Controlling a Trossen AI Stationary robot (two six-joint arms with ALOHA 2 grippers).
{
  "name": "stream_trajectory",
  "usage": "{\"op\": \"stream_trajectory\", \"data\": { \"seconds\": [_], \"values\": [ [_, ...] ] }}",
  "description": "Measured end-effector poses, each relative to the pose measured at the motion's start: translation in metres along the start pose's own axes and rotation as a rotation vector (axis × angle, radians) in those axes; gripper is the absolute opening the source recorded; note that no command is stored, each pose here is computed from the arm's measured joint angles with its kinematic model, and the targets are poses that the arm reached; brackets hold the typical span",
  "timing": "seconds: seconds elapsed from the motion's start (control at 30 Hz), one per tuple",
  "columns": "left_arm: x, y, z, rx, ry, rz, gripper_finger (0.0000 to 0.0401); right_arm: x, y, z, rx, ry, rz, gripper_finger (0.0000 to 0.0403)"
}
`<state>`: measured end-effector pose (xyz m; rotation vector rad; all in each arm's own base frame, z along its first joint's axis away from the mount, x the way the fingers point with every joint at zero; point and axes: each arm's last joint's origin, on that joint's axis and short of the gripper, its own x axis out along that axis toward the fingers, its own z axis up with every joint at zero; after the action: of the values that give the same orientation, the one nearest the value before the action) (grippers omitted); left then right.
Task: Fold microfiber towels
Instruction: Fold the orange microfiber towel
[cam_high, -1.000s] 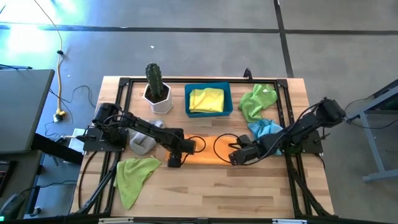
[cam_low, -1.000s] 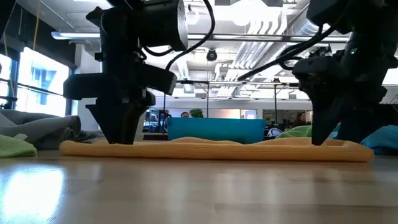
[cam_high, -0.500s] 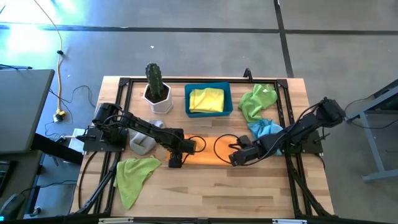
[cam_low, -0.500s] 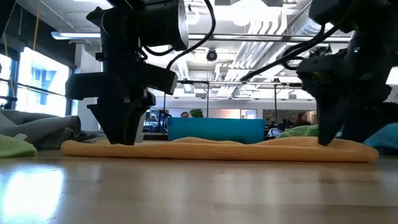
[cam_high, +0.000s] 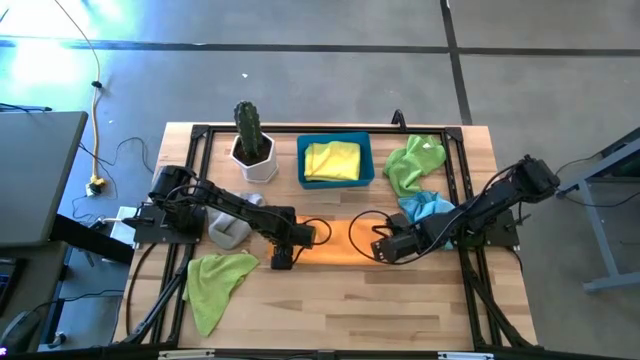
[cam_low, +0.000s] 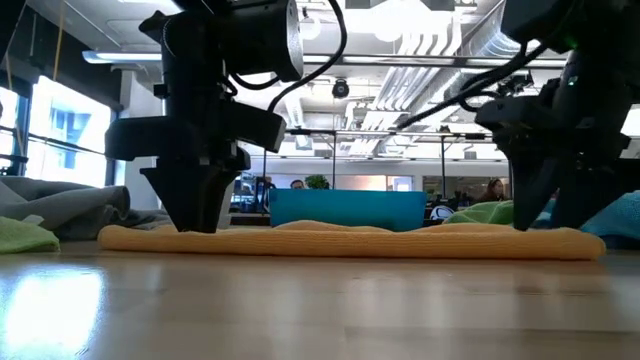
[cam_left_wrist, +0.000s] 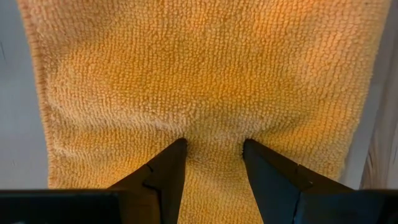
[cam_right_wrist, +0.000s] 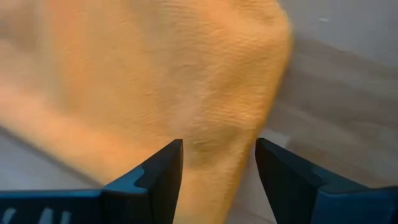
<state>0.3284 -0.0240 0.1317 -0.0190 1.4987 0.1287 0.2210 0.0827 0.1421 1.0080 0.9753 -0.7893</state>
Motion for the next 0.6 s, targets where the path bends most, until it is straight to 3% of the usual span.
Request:
{"op": "stream_trajectory", "data": {
  "seconds": [0.6],
  "values": [
    [0.000, 0.000, 0.001, -0.008, -0.011, 0.001, 0.0156, 0.017, 0.000, -0.004, 0.033, -0.022, -0.049, 0.0180]
  ]
}}
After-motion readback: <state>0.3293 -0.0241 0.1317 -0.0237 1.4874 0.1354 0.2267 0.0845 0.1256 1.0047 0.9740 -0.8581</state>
